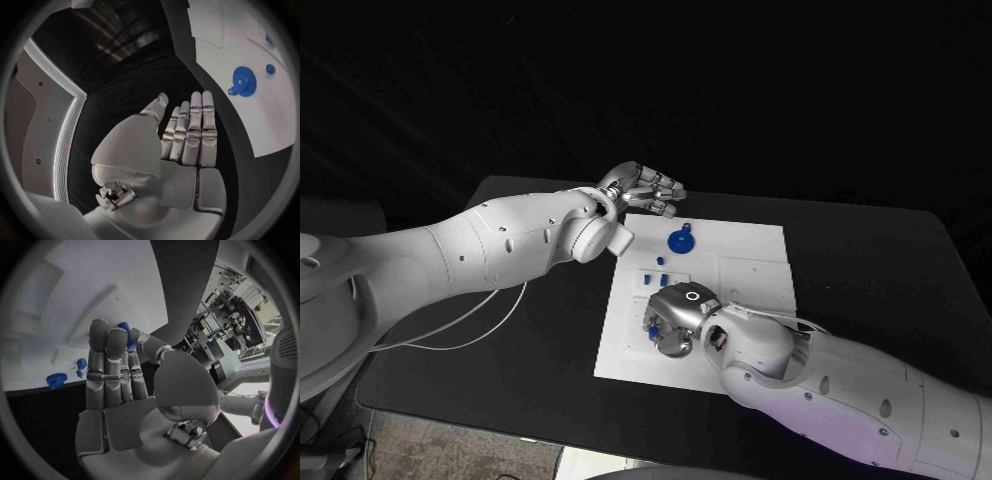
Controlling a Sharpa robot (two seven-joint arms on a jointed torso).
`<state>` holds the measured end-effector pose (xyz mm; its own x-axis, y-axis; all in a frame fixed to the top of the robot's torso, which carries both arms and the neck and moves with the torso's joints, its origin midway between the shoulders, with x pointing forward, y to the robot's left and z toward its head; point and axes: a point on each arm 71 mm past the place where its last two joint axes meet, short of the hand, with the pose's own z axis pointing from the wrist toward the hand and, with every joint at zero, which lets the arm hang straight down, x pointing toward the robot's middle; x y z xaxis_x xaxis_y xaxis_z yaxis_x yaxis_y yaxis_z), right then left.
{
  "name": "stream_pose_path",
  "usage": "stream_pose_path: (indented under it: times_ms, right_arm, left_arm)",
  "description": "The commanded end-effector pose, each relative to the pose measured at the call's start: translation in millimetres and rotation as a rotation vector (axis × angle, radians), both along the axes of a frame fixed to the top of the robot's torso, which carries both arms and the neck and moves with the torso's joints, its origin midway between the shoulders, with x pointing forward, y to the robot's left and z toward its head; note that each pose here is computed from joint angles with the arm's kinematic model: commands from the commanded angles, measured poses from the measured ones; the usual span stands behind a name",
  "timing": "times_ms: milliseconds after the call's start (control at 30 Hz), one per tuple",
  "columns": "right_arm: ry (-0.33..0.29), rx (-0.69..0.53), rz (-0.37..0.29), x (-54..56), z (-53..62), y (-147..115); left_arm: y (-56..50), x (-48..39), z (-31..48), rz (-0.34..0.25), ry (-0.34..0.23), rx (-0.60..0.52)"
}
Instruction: Assemble the parts on the task board
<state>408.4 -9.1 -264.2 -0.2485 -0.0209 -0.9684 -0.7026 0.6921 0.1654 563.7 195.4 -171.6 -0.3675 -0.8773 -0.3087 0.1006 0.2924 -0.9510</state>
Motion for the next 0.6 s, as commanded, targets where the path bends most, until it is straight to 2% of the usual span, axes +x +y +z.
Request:
stream_pose_path:
  times_ms: [33,600]
  right_arm:
    - [0.019,-0.052,0.027,-6.0,-7.2,3.4]
    - [0.022,0.073,-0.009,-2.5,-2.8,-0.1]
  left_arm:
    - [-2.5,-0.6,0.3,-0.018,0.006,-0.007]
    - [-0.6,-0.4,-0.3,-0.016,0.012,-0.003]
